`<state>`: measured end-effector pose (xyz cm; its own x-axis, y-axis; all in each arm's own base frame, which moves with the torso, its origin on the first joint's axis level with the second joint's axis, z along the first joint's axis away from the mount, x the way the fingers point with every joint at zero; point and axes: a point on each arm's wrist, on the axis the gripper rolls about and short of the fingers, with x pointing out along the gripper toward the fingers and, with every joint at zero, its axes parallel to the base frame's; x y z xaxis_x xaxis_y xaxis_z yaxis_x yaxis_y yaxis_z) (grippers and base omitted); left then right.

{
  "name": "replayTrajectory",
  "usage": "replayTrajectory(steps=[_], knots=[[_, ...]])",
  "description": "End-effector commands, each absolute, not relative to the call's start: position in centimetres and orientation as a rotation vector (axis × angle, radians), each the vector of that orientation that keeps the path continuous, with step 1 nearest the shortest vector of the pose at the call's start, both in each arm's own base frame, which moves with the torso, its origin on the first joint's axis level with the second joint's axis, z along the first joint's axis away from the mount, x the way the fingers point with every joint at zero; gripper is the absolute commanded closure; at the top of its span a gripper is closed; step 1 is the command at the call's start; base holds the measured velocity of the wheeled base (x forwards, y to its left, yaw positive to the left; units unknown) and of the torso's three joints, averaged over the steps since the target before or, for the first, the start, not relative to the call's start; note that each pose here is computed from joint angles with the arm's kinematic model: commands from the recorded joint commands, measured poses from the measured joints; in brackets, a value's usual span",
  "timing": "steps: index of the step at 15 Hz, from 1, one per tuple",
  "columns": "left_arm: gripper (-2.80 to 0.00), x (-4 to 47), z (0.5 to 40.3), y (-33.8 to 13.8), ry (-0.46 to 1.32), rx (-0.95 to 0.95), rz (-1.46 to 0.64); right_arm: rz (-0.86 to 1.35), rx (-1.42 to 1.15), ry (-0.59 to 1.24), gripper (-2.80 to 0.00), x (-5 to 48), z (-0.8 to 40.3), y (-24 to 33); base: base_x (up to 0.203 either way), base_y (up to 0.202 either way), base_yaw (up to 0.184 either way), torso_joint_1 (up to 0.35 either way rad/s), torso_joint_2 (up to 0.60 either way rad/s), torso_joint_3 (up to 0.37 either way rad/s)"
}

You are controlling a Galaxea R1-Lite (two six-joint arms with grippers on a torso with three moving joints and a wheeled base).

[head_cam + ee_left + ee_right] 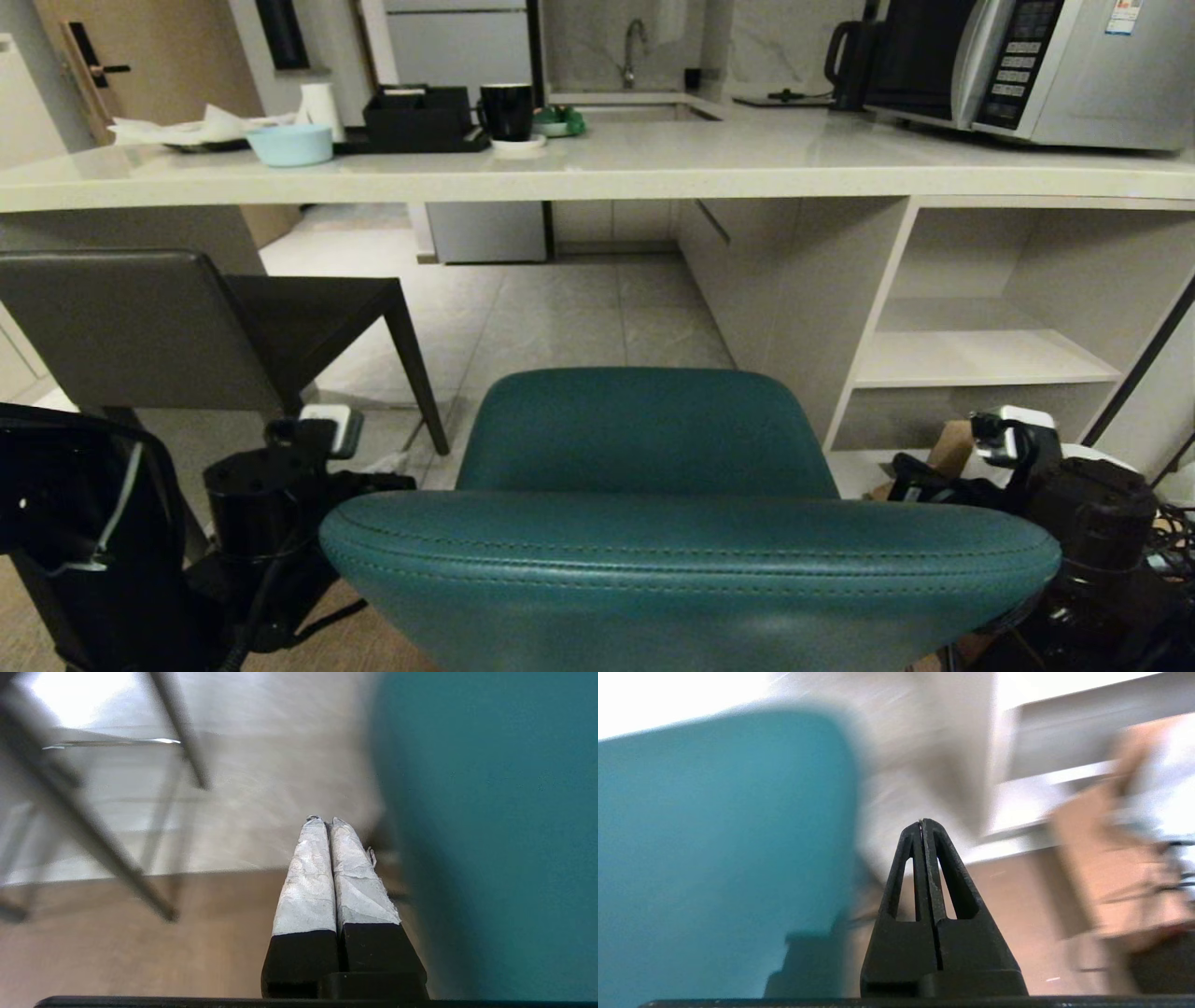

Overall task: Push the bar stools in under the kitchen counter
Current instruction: Pull the blue chair out from under the dining table

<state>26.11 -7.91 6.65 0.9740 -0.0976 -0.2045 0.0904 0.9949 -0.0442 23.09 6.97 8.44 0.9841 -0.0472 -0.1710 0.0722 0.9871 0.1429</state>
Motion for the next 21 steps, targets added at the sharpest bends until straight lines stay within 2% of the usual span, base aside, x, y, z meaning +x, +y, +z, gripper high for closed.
replayTrajectory(steps=[1,3,8,14,21], knots=[[0.0,26.3,8.3,-5.4,0.143,-0.053,-0.046,-0.191,0.146,0.105,0.0,23.5,9.7,3.7,0.0,0.0,0.0,0.0,0.0,0.0],[0.0,25.7,8.0,-5.0,0.166,-0.048,-0.057,-0.257,0.126,0.092,0.0,22.4,10.2,1.9,0.0,0.0,0.0,0.0,0.0,0.0],[0.0,22.5,7.6,-7.8,0.229,-0.03,-0.235,-0.213,0.02,0.064,0.0,16.2,12.6,1.5,0.0,0.0,0.0,0.0,0.0,0.0],[0.0,24.2,7.8,-8.8,0.192,-0.042,-0.269,0.105,-0.012,0.162,0.0,10.4,13.5,3.4,0.0,0.0,0.0,0.0,0.0,0.0],[0.0,25.6,8.0,-8.8,0.16,-0.048,-0.245,0.49,-0.021,0.195,0.0,8.4,12.7,5.4,0.0,0.0,0.0,0.0,0.0,0.0]])
